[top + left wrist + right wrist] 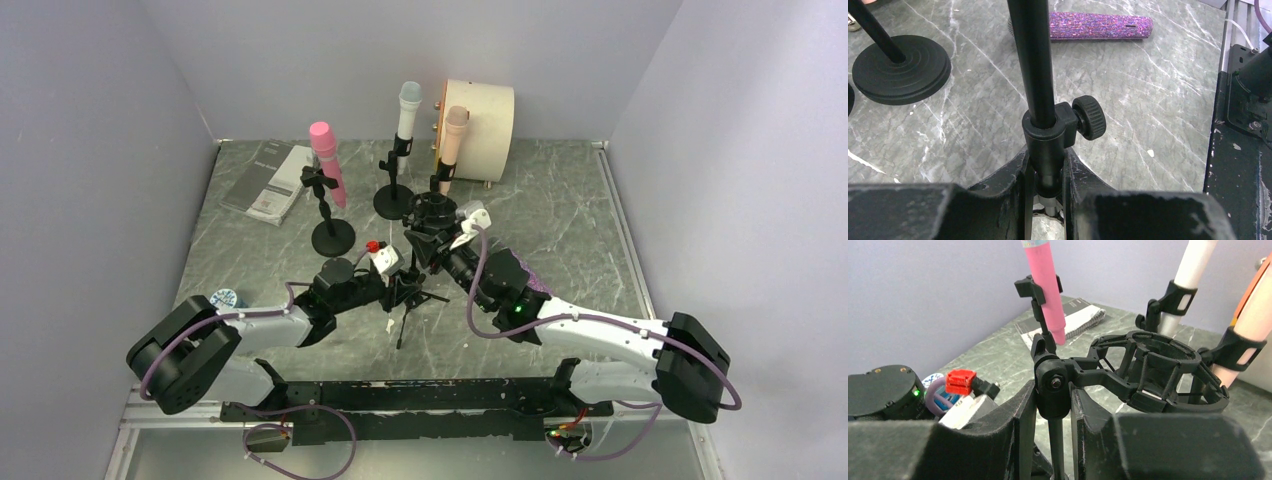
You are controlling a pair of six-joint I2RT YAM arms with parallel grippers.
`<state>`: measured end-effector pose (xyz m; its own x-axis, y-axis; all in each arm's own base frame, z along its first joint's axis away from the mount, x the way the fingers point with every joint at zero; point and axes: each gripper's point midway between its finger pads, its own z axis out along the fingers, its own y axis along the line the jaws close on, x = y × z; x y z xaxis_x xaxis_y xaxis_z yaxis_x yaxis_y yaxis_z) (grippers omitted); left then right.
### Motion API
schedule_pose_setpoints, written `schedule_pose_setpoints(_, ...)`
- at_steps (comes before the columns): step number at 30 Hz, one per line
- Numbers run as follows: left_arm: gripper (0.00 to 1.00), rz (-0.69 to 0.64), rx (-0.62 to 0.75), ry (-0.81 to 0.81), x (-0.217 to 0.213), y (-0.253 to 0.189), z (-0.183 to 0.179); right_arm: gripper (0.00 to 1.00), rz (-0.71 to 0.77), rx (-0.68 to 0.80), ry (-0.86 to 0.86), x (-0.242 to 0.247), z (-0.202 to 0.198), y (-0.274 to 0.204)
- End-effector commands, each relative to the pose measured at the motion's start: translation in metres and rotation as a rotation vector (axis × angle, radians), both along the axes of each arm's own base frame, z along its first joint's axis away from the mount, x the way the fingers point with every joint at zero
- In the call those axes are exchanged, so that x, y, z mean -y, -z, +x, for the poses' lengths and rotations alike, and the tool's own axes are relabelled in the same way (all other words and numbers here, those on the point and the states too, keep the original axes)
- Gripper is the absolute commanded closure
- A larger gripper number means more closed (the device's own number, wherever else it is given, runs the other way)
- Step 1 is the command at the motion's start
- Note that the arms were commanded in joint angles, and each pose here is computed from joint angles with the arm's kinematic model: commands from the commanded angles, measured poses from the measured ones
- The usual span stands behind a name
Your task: Attach the microphones to the stand
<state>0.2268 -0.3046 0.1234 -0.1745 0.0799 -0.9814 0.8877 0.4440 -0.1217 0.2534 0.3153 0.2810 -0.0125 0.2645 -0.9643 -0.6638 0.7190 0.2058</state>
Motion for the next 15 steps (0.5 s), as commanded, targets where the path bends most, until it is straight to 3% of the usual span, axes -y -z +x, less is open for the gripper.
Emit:
schedule_pose_setpoints(1, 0.97, 0.057, -0.052, 0.054, -0.001, 0.023, -0.015, 0.84, 0.178, 0.196, 0.032, 0.018, -0.003, -0.106)
schedule_pose_setpoints(6, 0.97, 0.062, -0.052, 0.044, -0.003, 0.024, -0.015, 0.86, 0.113, 0.311, -0.113, 0.000, -0.024, -0.123)
schedule_pose_setpoints(15, 0.95, 0.060, -0.050, 0.033, -0.005, 0.022, -0.014, 0.89, 0.084, 0.339, -0.148, -0.004, -0.029, -0.133)
